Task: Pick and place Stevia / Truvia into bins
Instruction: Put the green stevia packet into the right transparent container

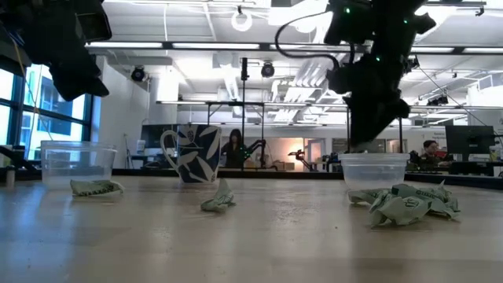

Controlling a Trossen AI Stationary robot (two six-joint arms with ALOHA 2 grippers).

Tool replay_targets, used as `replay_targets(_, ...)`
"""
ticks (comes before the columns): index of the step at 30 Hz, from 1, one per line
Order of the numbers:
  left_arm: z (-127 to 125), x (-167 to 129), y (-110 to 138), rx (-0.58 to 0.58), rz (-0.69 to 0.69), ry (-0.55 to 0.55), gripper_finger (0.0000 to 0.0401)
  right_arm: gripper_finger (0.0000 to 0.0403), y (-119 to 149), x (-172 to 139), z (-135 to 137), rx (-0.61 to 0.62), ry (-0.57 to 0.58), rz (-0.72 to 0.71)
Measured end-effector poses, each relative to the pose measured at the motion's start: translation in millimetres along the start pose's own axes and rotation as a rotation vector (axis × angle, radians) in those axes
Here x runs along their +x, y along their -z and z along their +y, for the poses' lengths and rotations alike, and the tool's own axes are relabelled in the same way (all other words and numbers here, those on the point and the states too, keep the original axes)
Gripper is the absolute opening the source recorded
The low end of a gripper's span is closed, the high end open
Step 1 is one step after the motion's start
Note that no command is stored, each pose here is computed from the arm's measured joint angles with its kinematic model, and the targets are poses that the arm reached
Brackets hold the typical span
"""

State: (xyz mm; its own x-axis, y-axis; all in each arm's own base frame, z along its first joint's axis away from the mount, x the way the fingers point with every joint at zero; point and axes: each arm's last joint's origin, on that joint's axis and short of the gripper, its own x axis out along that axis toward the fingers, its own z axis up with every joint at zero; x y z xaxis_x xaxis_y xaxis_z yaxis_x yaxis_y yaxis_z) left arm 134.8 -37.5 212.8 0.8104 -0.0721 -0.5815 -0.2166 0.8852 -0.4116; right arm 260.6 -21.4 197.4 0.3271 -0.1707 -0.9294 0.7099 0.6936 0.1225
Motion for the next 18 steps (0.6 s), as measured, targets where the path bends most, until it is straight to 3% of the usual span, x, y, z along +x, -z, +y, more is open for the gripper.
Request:
replay_targets(3,-0.1,0.0,-0.2,-0.007,-0.001,0.002,0.0211,0.0184,-6.3,-6.8,4.0,-0.046,0.009,-0.039)
replay_targets(7,-0.4,0.0,-0.1,-0.026,0.003,0.008,0.0211,0.0219,-4.0,-12.7,1.7,-0.108,0.125,-0.047)
replay_targets(12,-0.4,0.0,-0.1,-0.027,0.003,0.008,0.0211,0.0227,5.9,-12.8,-2.1,-0.14,0.171,0.033)
replay_targets(18,-0.4,0.0,-0.1,-0.027,0.003,0.009,0.0211,0.0216,10.9,-14.2,6.4,-0.178,0.16,0.003)
